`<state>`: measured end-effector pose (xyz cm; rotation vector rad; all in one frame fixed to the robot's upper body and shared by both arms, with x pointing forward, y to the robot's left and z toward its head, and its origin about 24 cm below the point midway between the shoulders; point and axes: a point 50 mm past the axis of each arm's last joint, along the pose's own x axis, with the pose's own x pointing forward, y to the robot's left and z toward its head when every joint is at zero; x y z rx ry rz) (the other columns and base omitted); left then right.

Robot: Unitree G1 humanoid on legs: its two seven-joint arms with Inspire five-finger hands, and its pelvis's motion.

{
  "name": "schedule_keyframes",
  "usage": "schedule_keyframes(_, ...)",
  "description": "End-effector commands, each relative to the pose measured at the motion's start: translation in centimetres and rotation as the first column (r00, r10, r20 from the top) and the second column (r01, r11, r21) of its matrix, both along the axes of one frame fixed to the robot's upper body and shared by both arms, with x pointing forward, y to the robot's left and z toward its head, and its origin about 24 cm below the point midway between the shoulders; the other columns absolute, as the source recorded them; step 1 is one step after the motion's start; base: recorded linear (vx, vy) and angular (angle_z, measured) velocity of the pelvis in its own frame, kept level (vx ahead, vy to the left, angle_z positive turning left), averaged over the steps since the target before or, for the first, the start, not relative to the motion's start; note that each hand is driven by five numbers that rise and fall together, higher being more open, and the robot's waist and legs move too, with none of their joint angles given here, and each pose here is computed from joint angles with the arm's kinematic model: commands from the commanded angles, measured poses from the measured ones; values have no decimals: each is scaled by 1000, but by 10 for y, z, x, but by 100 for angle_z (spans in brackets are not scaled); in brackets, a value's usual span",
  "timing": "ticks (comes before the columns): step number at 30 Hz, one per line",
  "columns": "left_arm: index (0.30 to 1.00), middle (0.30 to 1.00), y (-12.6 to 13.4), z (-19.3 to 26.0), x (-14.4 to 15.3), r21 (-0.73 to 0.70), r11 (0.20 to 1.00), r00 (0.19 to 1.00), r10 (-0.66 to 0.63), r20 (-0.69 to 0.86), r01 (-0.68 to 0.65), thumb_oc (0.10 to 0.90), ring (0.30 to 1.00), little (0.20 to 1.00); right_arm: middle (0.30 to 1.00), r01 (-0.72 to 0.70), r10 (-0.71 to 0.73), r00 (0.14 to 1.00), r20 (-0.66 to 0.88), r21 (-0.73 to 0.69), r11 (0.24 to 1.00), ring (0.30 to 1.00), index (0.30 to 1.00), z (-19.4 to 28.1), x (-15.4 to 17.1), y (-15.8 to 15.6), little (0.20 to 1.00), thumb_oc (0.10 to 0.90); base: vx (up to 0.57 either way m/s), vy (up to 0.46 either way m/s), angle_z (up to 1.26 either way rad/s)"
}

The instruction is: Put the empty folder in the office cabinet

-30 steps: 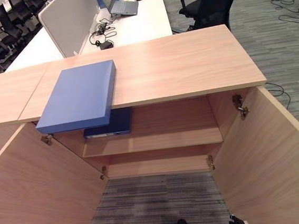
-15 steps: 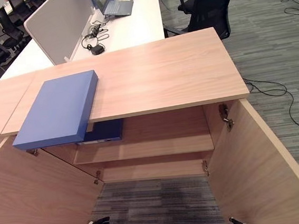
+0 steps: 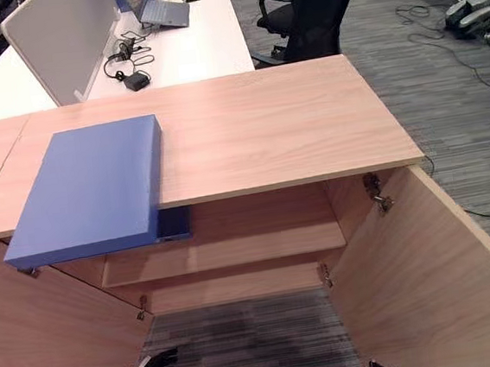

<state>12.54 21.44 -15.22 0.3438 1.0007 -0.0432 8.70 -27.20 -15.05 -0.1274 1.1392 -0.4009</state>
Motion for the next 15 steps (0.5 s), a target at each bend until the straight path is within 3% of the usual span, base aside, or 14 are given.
schedule_keyframes(1,900,900,19,10,15,70,997,998,-26,56,22,800,900,900,900,-36,38,998,46,-39,999,900,900,6,12,-7,900,800,47,278,-11)
schedule_keyframes(9,900,900,31,23,36,113,993,988,-1,157,-17,800,900,900,900,-46,46,998,38,1,999,900,900,0,8,9,900,800,3,113,-10)
schedule_keyframes(11,900,900,46,30,30,91,985,964,123,236,-148,800,900,900,900,-20,20,998,58,2,1000,900,900,0,7,10,900,800,-47,67,-1)
schedule_keyframes(15,900,900,52,45,42,26,962,891,241,385,-272,800,900,900,900,-10,8,996,88,23,1000,900,900,-2,7,21,900,800,-43,10,16)
